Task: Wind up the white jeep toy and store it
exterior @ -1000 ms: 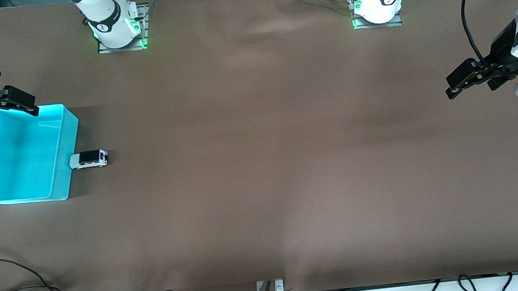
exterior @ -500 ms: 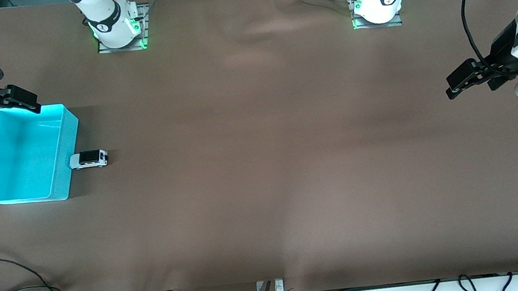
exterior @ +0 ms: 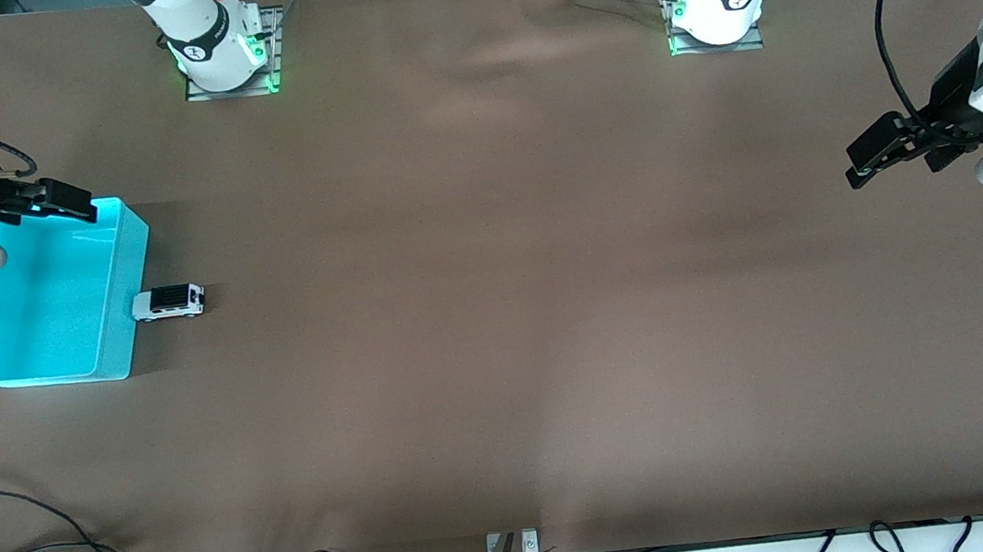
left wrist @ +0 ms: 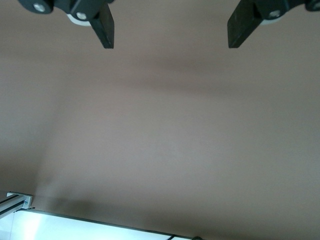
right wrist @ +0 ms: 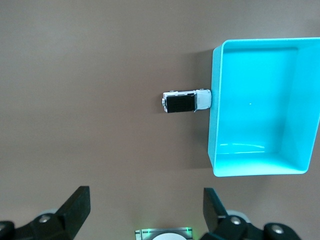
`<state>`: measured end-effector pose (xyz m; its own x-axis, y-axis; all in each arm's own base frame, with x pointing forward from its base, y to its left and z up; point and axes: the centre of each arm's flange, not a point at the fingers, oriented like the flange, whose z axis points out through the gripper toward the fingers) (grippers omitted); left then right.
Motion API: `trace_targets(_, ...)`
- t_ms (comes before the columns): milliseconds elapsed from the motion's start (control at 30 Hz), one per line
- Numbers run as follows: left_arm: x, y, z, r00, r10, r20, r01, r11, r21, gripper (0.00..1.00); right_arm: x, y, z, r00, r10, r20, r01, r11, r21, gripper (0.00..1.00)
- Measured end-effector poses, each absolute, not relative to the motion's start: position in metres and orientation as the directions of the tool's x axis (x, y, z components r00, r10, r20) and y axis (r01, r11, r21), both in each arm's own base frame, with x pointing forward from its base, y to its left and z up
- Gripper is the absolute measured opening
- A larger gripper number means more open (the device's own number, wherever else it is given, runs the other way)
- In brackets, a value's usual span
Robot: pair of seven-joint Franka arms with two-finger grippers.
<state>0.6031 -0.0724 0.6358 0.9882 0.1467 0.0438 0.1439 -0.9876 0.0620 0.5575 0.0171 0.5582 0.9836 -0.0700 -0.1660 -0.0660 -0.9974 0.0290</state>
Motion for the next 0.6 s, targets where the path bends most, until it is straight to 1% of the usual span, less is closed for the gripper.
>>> trace_targets(300,0.603,-0.072,0.636,0.988,0.147,0.044,0.144,-0.988,0.062,1.0,0.554,0.018,0.524,0.987,-0.07,-0.143,-0.067,-0.997,0.028,1.0)
trace_targets(600,0.603,-0.071,0.636,0.988,0.148,0.043,0.145,-0.987,0.062,1.0,0.543,0.018,0.468,0.987,-0.069,-0.142,-0.066,-0.997,0.028,1.0)
